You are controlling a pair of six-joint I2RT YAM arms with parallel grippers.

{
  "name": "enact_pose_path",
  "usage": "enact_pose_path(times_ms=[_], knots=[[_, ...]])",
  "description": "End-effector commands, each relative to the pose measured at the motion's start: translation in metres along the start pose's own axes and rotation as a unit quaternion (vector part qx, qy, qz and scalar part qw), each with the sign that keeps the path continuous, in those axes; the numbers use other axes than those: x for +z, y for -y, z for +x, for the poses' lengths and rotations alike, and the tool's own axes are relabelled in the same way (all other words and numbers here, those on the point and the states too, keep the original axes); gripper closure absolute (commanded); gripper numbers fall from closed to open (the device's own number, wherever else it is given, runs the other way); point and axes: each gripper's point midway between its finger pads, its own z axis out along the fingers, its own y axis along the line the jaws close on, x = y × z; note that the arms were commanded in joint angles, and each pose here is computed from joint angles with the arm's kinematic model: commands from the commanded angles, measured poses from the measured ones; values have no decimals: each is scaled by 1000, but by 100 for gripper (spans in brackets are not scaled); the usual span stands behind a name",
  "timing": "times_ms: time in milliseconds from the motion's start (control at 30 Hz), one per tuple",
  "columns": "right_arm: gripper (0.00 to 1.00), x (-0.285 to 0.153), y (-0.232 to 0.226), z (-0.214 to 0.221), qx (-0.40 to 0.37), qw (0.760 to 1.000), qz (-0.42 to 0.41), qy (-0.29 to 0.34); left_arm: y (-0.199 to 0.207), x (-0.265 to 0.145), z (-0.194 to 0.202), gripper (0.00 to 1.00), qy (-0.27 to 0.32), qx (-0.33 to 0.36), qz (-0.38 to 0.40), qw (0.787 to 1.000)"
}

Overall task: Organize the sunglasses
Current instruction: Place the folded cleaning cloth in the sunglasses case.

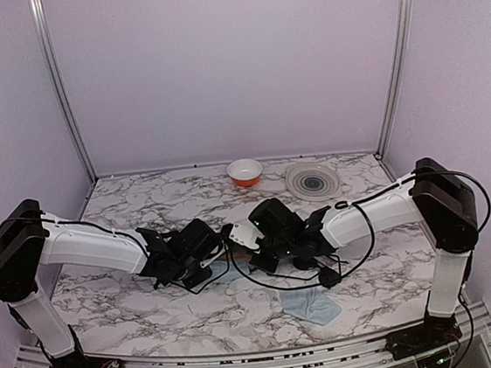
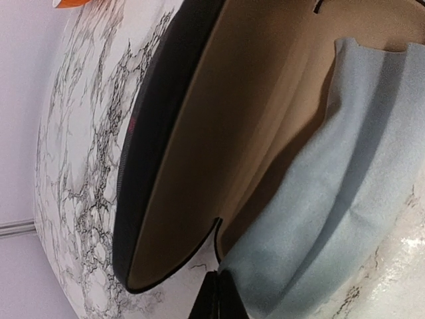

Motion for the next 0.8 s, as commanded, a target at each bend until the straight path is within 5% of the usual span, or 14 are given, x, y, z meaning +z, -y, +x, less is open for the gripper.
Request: enact_pose_path(times_ms=[0,767], knots=[[96,-1,-26,-21,-16,998,-57,28,-20,0,-44,100,61,-52,-23,997],[93,-9,-14,-24,6,999,-41,27,-31,29,-27,100,0,-151,-28,988]])
